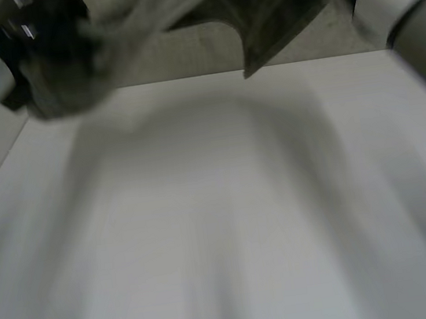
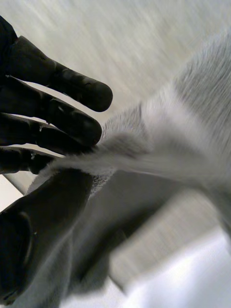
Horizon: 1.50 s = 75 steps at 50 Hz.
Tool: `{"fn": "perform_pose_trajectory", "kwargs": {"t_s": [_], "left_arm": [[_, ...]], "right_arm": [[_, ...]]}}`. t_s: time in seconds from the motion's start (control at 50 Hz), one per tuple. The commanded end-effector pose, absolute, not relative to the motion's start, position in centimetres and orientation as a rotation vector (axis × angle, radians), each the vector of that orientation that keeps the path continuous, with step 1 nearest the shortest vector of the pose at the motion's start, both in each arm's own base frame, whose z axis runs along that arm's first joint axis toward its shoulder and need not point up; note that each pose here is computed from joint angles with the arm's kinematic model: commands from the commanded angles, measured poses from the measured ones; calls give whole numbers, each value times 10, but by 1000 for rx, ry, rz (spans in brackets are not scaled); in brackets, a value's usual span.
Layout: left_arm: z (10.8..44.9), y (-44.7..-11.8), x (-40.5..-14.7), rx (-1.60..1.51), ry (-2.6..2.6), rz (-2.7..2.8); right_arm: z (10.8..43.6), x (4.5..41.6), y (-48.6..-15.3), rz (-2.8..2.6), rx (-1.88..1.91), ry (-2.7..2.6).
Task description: Fold the towel.
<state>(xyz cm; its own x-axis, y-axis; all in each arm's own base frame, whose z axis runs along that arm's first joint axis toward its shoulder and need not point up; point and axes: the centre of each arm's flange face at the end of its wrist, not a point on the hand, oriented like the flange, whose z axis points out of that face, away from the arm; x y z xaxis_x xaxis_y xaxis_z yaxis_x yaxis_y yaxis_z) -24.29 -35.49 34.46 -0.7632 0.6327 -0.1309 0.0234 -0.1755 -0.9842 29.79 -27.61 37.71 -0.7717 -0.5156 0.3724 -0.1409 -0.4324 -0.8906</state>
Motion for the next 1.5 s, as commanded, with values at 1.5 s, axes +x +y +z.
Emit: {"fn": "perform_pose_trajectory", "kwargs": {"t_s": [1.5], "left_arm": [[204,-229,-199,-982,-2018,1562]], "right_arm": [[160,276,-220,-1763,-1453,1965]]}}
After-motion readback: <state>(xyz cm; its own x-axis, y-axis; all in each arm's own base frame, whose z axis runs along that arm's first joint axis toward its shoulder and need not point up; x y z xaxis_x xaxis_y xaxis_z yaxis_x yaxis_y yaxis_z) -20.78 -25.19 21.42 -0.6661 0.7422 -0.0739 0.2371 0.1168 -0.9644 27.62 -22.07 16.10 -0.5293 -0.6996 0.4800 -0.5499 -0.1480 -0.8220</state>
